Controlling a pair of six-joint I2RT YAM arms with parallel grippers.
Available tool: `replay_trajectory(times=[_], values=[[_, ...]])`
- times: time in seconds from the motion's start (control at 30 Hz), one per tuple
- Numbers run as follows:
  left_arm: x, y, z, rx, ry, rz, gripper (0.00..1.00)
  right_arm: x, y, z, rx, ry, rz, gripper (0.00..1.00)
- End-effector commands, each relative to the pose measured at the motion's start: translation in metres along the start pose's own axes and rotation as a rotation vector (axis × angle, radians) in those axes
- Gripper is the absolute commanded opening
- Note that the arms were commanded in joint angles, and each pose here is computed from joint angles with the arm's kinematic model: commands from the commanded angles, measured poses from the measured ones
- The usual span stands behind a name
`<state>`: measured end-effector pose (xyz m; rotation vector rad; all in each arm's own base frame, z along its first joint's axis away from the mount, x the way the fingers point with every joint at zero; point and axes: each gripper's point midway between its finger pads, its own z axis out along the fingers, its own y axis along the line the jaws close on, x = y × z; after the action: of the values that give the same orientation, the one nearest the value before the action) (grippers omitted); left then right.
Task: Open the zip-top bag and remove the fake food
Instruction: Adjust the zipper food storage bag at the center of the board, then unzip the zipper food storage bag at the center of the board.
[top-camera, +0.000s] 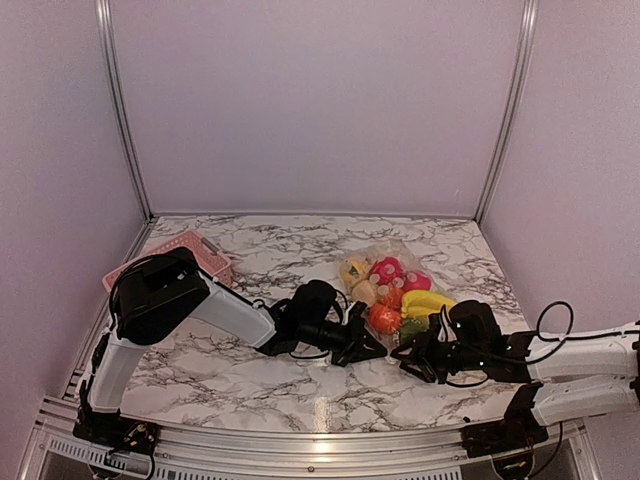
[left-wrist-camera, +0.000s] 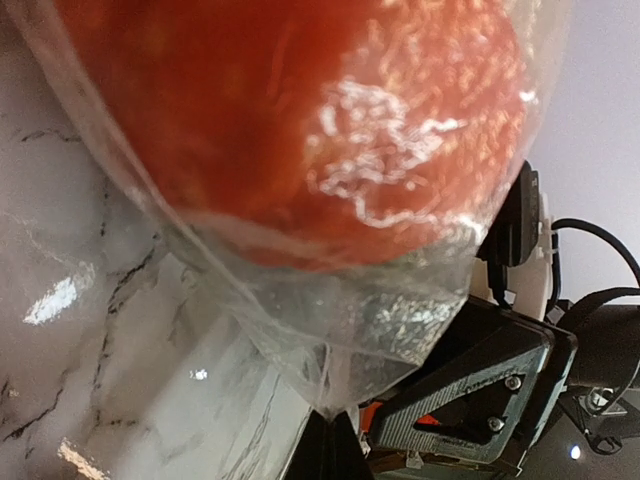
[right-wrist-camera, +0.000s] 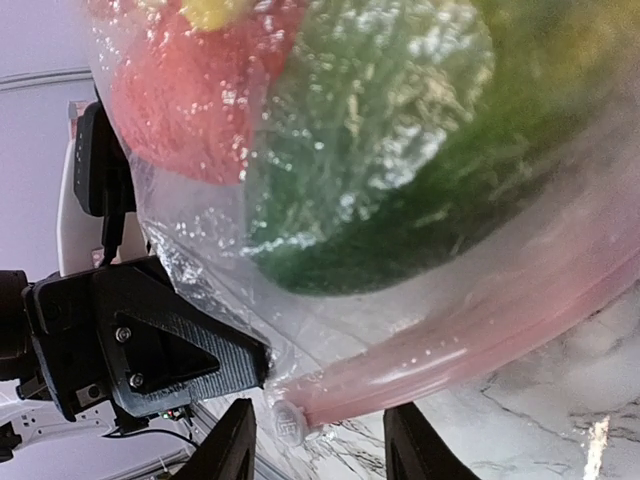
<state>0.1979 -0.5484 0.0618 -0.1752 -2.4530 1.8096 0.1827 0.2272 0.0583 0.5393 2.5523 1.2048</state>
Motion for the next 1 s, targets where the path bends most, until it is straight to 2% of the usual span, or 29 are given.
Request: replay_trajectory(times=[0.0,0.97], values=[[0.007,0.003,0.006,0.014,0.027,-0.001,0.0,-0.001,0.007,-0.003,-0.042,-0.02,0.037,0.41],[0.001,-0.005,0.009,0.088,0.008,-0.044,0.0,-0.007,0.006,-0.004,-0.065,-0.058,0.133,0.26]])
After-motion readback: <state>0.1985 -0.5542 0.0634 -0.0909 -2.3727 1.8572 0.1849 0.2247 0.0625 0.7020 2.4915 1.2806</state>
